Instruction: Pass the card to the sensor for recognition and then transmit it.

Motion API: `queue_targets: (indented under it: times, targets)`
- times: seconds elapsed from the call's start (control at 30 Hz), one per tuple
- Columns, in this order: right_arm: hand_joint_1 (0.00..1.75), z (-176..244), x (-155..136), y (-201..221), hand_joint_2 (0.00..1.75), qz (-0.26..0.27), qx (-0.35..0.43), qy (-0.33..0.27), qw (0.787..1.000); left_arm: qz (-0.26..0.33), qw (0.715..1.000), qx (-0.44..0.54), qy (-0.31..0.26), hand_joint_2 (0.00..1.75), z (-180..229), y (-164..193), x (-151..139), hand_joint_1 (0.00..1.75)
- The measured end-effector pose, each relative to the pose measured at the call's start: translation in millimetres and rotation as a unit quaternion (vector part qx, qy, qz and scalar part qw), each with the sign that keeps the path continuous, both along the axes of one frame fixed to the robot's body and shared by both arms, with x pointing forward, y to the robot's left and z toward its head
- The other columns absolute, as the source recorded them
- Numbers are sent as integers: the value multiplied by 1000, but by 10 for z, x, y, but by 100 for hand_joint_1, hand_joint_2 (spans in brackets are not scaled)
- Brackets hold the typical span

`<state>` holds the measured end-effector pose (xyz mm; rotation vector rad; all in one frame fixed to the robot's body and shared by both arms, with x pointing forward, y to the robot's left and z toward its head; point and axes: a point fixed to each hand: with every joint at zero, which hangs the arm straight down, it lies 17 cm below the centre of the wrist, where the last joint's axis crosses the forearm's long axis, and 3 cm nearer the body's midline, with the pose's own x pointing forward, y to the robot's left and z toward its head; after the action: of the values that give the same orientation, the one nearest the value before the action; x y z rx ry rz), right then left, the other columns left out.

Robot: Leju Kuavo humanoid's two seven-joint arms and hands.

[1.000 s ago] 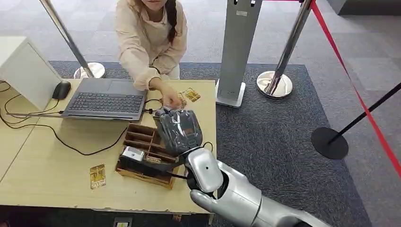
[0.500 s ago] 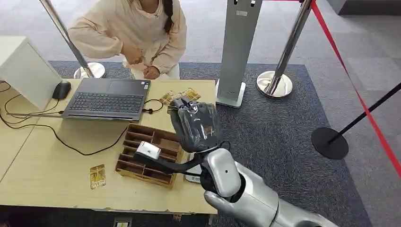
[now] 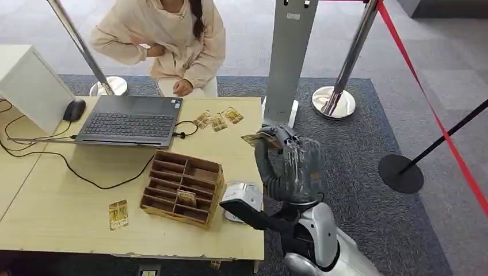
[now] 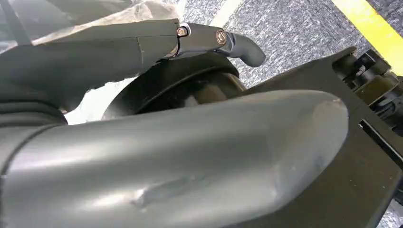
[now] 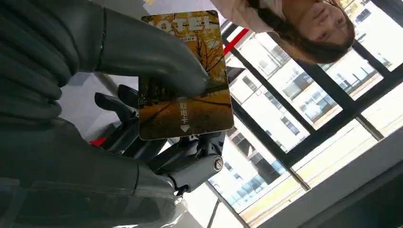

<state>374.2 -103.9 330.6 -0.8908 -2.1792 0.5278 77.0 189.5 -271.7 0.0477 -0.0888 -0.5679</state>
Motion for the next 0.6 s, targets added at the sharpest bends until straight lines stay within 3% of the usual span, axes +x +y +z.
queue_targets:
  times: [0.4,0.53,0.6]
  targets:
    - [175,-246,-179,-196,175,24,54,27,998,21,1000,-3,-1,0,-1,-5,-1,0]
    - [175,-499,-175,-223,175,74,128,86,985,26,1000,-5,0,0,-2,-10,-5,0]
    - [175,-549,-186,-256,175,82,144,87,982,28,1000,-5,0,0,-1,-11,-4,0]
